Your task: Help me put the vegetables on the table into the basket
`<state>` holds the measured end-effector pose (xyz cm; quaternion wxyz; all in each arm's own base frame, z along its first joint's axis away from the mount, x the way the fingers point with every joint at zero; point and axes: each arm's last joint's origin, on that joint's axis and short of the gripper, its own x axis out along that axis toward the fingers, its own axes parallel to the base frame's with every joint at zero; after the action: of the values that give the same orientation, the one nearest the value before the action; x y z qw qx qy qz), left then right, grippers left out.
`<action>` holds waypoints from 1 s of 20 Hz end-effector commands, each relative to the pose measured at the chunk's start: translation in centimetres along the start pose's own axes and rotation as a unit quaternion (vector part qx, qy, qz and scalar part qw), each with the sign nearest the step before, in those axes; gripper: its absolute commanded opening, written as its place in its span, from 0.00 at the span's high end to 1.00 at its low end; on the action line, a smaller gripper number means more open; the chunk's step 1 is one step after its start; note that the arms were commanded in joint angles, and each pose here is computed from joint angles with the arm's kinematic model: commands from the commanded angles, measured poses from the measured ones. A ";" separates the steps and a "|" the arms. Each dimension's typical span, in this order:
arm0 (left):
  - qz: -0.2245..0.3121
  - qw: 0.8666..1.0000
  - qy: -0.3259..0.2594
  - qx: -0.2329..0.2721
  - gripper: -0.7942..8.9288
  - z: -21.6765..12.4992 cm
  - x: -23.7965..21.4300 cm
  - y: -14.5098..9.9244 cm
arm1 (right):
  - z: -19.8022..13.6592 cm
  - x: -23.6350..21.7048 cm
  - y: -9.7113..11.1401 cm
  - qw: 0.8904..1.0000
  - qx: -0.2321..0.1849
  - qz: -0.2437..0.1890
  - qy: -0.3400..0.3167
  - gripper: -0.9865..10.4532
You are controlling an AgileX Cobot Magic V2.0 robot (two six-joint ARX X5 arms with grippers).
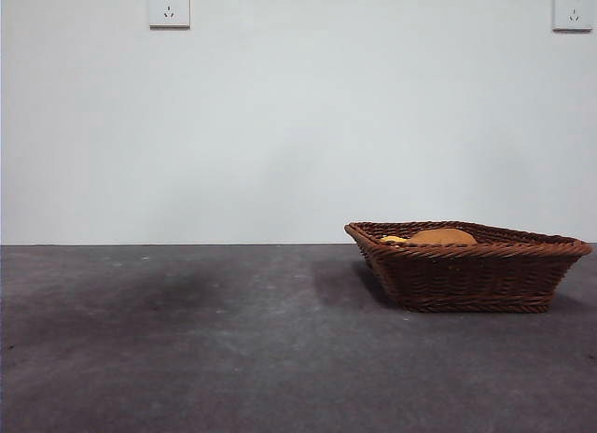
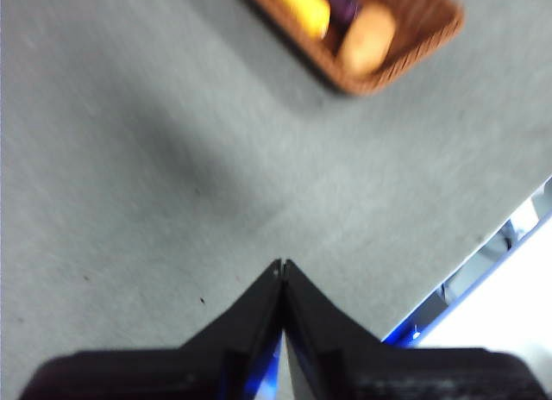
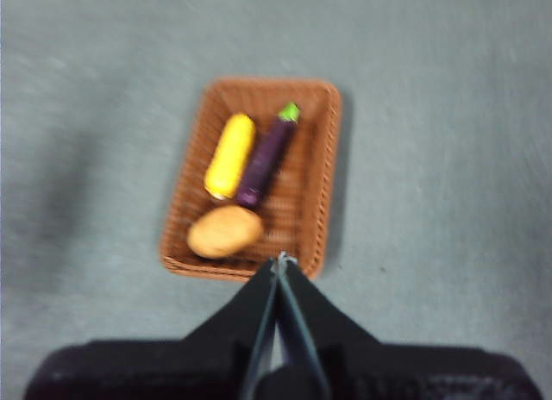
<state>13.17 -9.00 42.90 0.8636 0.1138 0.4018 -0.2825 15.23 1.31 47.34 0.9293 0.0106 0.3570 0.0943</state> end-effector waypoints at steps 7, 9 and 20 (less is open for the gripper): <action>0.036 0.992 -0.092 0.073 0.92 2.3 2.0 1.7 | 2.4 7.9 -1.2 0.995 0.015 -0.001 0.098 0.91; 0.041 0.988 -0.126 0.080 0.92 2.0 2.3 2.6 | 2.9 9.7 -1.4 0.994 0.016 -0.001 0.107 0.91; 0.113 0.958 -0.262 0.027 0.92 -12.4 11.2 6.2 | 5.6 14.3 -2.1 0.999 0.005 -0.002 0.031 0.91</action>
<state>14.89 -3.22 27.40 0.9602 0.1232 0.1295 -0.2145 29.46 2.13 42.18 0.9194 0.0114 0.3821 0.0922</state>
